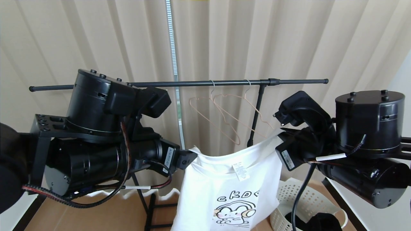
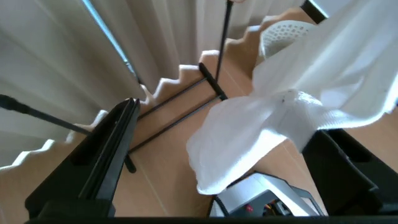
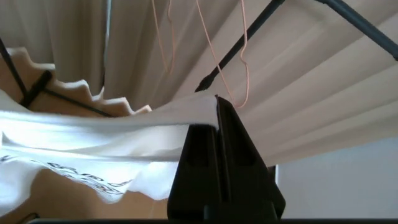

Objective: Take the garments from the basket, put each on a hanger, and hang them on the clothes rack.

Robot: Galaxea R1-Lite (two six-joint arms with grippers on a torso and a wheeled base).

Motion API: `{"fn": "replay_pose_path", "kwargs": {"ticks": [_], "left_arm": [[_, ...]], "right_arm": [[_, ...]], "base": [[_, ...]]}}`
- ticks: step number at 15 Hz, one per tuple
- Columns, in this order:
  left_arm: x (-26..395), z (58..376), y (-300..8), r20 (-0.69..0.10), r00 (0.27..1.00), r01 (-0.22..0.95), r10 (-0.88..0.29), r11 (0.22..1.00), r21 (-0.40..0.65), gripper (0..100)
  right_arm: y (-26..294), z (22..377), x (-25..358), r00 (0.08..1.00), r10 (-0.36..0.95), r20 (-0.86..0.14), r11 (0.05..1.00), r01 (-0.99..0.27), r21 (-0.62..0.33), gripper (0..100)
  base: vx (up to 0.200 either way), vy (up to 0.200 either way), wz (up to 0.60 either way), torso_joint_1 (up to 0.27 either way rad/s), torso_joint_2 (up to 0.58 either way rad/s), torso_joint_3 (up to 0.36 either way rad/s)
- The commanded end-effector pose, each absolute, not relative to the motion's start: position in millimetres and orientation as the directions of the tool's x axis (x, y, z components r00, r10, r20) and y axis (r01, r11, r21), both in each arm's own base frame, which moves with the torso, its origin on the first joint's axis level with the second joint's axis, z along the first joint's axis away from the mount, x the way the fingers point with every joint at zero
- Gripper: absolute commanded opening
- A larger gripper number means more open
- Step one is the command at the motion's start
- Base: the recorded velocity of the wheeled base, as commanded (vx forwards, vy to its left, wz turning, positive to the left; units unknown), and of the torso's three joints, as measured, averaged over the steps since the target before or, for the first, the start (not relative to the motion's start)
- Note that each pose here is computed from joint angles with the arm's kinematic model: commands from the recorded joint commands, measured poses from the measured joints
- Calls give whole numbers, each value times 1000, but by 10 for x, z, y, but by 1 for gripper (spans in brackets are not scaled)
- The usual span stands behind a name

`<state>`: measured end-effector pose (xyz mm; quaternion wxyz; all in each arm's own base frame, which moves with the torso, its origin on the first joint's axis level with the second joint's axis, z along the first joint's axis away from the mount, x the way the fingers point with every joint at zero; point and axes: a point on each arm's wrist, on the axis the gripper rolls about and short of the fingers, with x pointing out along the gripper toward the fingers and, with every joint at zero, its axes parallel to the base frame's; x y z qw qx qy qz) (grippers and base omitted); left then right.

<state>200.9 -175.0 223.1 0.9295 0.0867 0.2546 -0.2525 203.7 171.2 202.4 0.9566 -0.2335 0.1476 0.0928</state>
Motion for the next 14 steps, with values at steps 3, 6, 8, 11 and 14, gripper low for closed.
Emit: {"fn": "replay_pose_path", "kwargs": {"ticks": [3, 6, 8, 11, 14], "left_arm": [[1862, 2314, -1653, -480, 695, 582, -536, 811, -61, 100], [1812, 2324, -1613, -444, 677, 608, -587, 786, -112, 100], [1775, 2331, -1595, -419, 652, 634, -632, 758, -155, 100], [1771, 2309, -1593, -412, 652, 629, -637, 757, -175, 100], [1780, 2254, -1577, -427, 652, 623, -626, 764, -169, 100]], "right_arm": [[1675, 1946, 2047, 933, 88, -349, 858, -249, -450, 0], [1634, 1942, 2082, 934, 62, -351, 861, -228, -455, 0], [1632, 1938, 2081, 934, 60, -351, 856, -230, -464, 0], [1630, 1942, 2079, 935, 61, -350, 855, -230, -464, 0], [1608, 1942, 2096, 935, 51, -350, 858, -220, -464, 0]], "base": [[0, 0, 0, 0, 0, 0], [0, 0, 0, 0, 0, 0], [0, 0, 0, 0, 0, 0], [0, 0, 0, 0, 0, 0], [0, 0, 0, 0, 0, 0]]}}
